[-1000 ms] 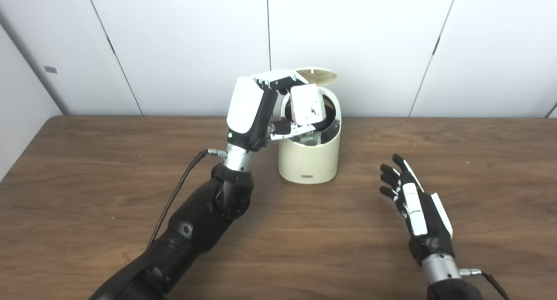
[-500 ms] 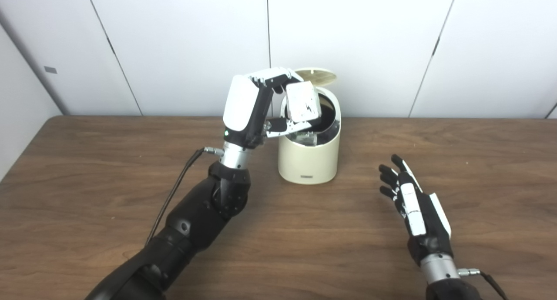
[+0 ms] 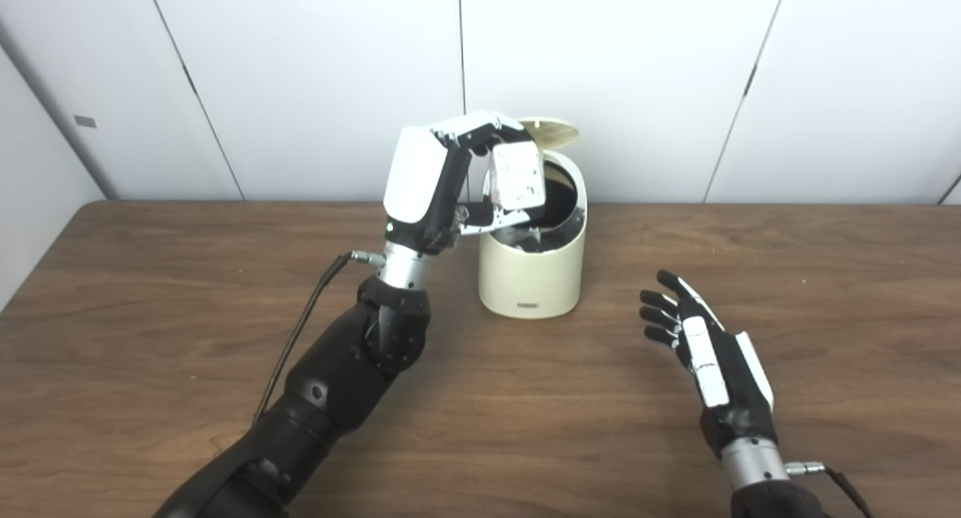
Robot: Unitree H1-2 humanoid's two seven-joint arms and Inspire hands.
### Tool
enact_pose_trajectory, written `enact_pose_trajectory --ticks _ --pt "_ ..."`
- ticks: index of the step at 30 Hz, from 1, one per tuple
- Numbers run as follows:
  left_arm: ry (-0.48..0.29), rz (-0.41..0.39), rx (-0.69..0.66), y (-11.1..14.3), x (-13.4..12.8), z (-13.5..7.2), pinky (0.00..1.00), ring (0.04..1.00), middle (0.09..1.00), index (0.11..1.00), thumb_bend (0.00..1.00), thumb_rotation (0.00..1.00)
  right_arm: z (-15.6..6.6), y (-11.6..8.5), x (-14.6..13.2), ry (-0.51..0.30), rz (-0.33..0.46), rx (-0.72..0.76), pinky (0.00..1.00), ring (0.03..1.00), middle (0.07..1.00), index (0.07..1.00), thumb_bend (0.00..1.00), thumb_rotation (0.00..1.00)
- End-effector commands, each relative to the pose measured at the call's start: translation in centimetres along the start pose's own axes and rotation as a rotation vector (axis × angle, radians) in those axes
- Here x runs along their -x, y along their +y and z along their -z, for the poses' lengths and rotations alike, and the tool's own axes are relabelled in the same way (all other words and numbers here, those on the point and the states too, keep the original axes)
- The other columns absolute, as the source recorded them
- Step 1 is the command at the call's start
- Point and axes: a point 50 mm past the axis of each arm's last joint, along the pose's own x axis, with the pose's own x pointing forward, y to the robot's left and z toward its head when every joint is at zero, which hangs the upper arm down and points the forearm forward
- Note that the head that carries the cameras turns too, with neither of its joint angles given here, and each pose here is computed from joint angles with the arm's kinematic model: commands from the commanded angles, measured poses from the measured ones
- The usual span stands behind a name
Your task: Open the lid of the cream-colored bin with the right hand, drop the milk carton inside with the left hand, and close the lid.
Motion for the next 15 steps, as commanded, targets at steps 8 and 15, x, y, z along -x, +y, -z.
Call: enact_pose_trajectory --ticks 8,15 --pt "-0.070 -0.050 -0.006 1.31 -2.37 -0.43 0.52 0.559 0.607 0.611 1.00 0.00 -1.90 -0.01 -0.58 -0.085 0.005 -0.032 0.81 0.816 0.787 0.888 0.44 0.97" --pt "-0.072 -0.054 -0.012 1.47 -2.33 -0.36 0.52 0.560 0.591 0.594 1.00 0.00 -1.95 0.04 -0.62 -0.087 0.000 -0.044 0.83 0.824 0.781 0.891 0.44 0.97"
